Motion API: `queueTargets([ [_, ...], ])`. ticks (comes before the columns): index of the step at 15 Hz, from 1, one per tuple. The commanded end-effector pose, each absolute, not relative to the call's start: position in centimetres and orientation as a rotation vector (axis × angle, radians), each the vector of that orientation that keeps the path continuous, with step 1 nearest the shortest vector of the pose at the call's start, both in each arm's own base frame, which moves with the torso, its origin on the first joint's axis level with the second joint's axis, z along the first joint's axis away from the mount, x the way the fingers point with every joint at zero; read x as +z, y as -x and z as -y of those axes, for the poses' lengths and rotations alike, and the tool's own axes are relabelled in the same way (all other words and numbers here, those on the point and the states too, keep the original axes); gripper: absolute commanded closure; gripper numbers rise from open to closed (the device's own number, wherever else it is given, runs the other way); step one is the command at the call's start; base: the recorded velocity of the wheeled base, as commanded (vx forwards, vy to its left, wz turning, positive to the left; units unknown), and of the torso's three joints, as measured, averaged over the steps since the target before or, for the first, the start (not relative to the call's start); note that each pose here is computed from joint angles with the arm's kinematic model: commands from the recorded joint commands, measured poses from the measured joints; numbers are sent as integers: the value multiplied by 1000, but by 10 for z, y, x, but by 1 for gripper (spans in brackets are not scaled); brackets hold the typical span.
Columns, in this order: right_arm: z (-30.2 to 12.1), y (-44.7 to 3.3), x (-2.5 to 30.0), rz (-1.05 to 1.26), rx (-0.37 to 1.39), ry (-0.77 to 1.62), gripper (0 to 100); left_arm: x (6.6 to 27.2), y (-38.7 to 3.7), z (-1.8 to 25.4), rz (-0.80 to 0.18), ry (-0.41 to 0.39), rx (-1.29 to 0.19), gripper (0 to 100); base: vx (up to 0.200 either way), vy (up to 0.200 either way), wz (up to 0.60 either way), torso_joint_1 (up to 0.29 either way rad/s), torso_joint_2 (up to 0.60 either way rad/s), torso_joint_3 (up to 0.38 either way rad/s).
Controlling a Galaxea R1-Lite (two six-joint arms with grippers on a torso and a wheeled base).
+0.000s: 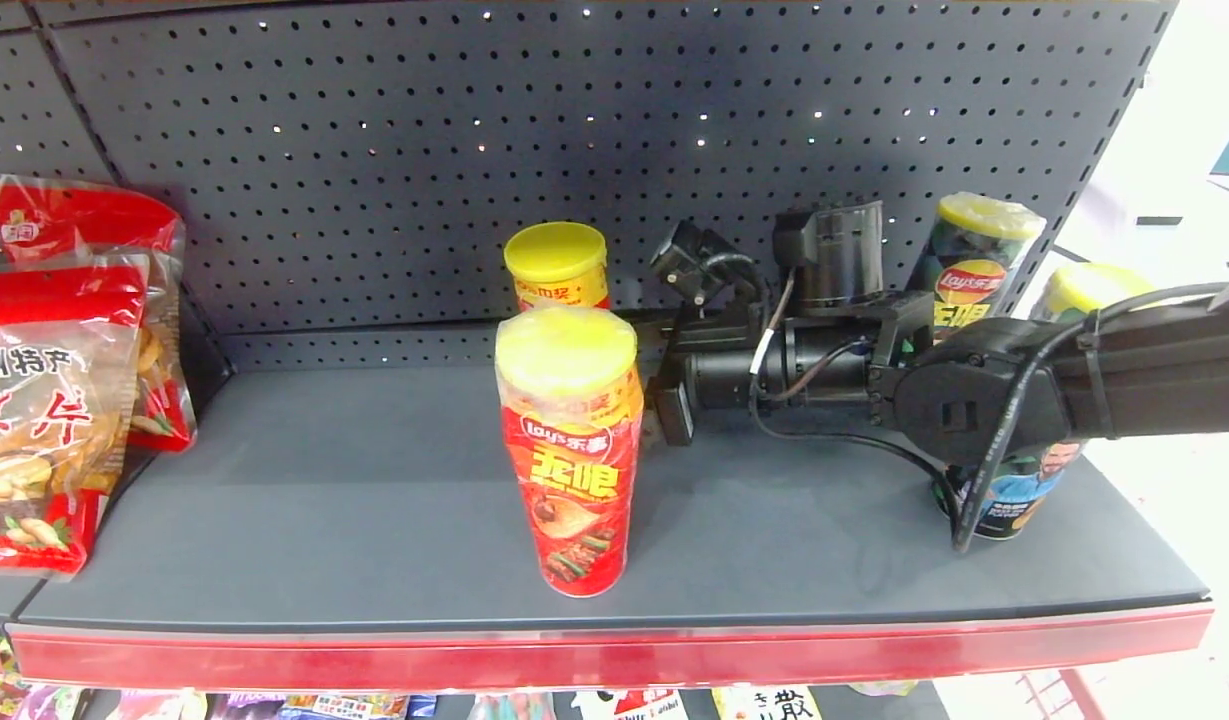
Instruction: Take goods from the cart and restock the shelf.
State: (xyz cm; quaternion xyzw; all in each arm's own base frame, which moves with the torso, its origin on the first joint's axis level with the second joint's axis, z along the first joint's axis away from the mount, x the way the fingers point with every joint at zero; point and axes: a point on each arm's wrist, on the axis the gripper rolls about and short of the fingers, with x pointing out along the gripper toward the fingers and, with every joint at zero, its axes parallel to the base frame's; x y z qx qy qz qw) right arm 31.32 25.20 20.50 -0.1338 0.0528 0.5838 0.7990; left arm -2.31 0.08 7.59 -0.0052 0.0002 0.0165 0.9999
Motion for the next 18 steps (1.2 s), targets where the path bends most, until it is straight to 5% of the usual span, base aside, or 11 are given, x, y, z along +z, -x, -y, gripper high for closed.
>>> queueTargets([
  [1,-252,-314,204,-117,1253,287,0,76,23,-1,-1,11,34,0,0,0,0,0,0,0],
  [18,-252,-361,190,-103,1178,287,0,76,23,-1,-1,11,34,0,0,0,0,0,0,0],
])
